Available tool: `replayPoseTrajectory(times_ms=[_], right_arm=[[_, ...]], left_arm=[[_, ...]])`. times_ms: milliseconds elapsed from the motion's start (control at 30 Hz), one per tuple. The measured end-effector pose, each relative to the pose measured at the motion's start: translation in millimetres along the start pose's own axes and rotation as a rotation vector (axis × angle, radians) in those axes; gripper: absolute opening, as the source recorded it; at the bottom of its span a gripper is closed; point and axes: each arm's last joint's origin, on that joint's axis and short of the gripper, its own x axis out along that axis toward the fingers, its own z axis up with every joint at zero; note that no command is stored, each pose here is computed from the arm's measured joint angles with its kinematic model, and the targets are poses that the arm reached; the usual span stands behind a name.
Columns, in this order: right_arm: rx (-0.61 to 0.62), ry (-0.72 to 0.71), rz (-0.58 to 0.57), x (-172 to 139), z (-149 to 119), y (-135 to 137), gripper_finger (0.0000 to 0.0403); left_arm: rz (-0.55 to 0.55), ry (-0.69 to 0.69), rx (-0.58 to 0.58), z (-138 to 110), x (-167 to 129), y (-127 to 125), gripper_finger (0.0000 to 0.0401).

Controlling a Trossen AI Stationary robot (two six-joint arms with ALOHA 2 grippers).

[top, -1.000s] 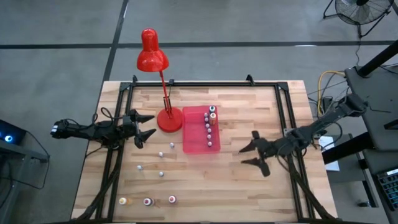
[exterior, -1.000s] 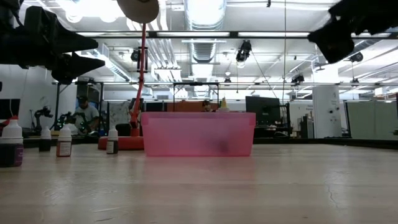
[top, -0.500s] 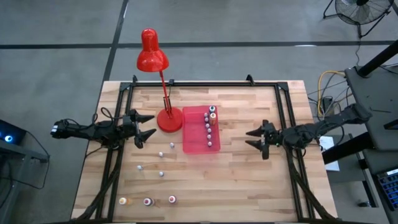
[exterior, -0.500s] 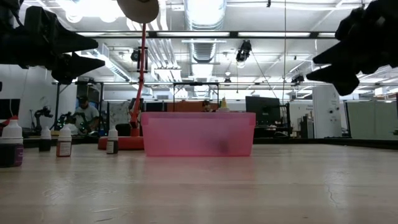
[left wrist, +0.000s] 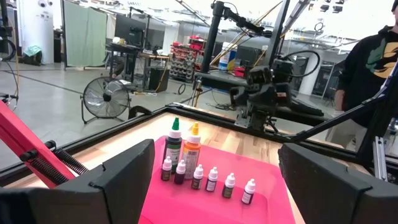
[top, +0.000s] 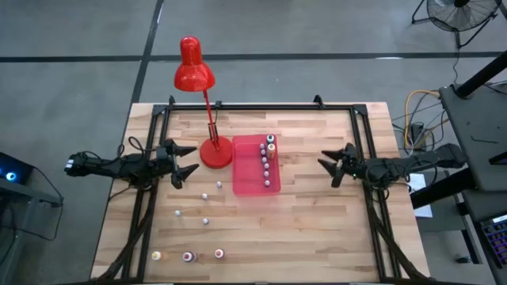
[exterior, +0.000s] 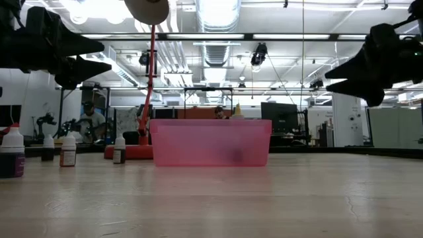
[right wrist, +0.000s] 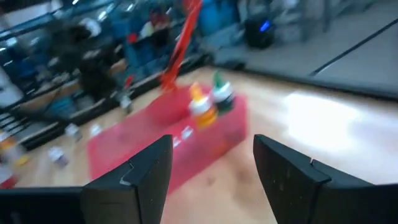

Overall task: Pick & Place food coloring
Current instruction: Put the small black food coloring bottle into the bin

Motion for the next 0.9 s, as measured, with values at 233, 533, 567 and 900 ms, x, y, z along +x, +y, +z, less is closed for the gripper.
replayPoseTrajectory(times_ms=[233, 533, 567, 900], right_arm=[[-0.044, -0.136, -0.032, -7.6, 13.7, -4.5, 0.0215], [-0.037, -0.186, -0.051, -11.3, 18.6, -6.3, 0.0215], [-0.036, -0.189, -0.064, -11.3, 18.6, -6.7, 0.0215], [-0.169, -0.148, -0.142, -7.3, 13.5, -7.3, 0.0215]], left_arm=[[-0.001, 0.001, 0.001, -0.1, 0.0, -0.1, 0.0314], [-0.001, 0.0, 0.0, 0.0, 0.0, -0.1, 0.0314], [-0.001, 0.0, 0.0, 0.0, 0.0, -0.1, 0.0314], [0.0, 0.001, 0.001, -0.1, 0.0, 0.0, 0.0314]])
